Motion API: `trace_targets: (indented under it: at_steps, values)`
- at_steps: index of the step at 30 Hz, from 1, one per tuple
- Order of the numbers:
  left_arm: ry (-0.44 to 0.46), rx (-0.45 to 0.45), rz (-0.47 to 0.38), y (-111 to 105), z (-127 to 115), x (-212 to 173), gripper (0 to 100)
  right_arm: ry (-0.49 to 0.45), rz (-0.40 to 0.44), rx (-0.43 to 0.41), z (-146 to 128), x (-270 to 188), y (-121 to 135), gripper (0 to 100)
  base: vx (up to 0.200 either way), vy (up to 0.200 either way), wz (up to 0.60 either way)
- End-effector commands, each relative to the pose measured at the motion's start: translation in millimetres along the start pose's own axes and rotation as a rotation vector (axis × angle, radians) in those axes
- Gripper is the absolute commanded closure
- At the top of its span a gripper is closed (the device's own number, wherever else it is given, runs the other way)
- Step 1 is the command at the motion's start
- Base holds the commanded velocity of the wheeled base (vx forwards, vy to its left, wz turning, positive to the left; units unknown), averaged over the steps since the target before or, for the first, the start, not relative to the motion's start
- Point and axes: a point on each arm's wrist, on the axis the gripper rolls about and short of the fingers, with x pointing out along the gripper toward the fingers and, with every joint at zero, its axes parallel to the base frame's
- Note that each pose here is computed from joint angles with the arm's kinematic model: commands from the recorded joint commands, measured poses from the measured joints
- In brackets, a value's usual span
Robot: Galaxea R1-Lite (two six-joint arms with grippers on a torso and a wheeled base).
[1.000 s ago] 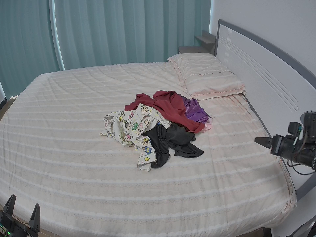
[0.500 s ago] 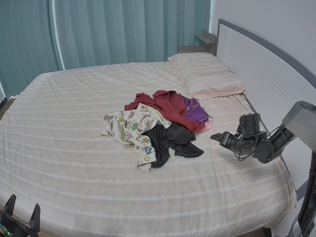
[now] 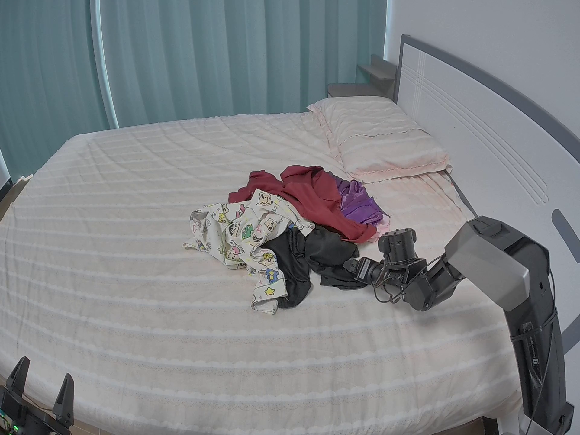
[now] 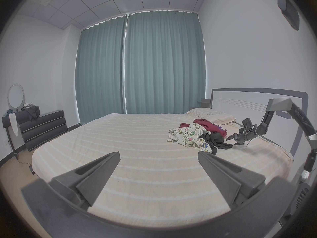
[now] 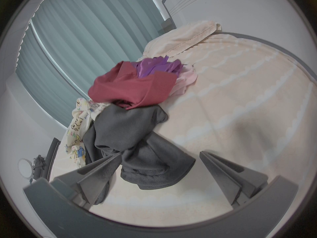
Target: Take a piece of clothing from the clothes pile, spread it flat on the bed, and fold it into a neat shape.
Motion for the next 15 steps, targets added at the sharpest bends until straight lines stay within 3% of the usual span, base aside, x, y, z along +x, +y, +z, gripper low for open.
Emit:
trace_targets:
  at_steps: [1, 15]
  values:
    - [0.016, 0.0, 0.0, 0, -4, 1, 0, 0.022, -0.009, -0.015, -16, 16, -3, 0, 0.0, 0.0, 0.0]
    - [0.017, 0.0, 0.001, 0, -4, 1, 0, -0.015, 0.064, -0.046, -22, 32, 27, 0, 0.0, 0.0, 0.0]
